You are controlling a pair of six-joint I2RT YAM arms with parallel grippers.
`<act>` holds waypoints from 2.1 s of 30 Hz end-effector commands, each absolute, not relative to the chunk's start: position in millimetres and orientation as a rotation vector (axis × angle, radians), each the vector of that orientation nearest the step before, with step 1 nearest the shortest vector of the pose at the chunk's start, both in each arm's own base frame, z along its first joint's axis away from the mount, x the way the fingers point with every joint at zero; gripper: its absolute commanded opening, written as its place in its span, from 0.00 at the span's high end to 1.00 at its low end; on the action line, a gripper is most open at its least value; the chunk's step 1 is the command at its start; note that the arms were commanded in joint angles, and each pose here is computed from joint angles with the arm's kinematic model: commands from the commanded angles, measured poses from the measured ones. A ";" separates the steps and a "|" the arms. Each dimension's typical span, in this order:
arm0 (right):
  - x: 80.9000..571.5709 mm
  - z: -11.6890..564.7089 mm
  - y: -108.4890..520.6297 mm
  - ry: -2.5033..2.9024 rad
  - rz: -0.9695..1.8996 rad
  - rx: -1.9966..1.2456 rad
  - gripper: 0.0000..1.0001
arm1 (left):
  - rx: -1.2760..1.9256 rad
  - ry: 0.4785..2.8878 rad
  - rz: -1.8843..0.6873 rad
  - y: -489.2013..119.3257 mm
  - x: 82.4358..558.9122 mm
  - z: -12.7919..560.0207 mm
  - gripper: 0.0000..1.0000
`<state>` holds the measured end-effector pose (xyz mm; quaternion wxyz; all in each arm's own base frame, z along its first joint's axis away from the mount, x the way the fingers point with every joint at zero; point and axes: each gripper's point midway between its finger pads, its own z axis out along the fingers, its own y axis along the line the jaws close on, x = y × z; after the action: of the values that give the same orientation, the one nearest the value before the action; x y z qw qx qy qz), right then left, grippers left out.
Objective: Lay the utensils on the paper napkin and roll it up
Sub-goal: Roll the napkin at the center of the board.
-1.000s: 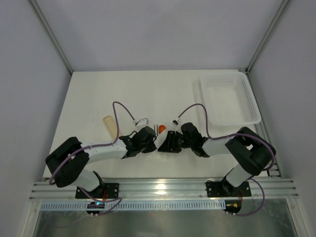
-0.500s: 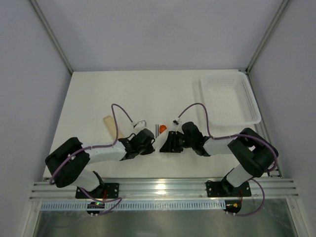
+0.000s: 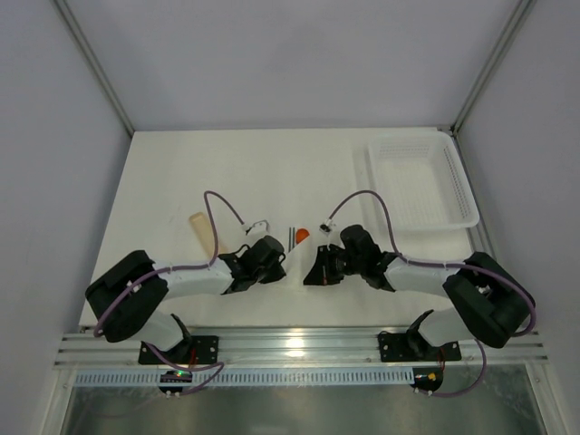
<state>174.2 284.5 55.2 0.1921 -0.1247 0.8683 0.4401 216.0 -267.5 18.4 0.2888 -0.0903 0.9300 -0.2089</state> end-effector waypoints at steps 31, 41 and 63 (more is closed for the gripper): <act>167.0 5.5 298.1 2.512 1.325 -0.376 0.96 | -0.240 2.515 -0.516 -261.6 211.6 10.1 1.00; 163.9 29.1 299.9 2.421 1.402 -0.454 0.96 | -0.247 2.520 -0.513 -260.3 210.5 8.2 1.00; 198.6 68.9 311.7 2.221 1.682 -0.269 0.97 | -0.243 2.527 -0.539 -261.4 205.8 8.0 1.00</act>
<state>190.6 298.0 44.6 0.1424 -0.0725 0.8243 0.5432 214.3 -269.2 18.1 0.2832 -0.0916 0.9306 -0.2133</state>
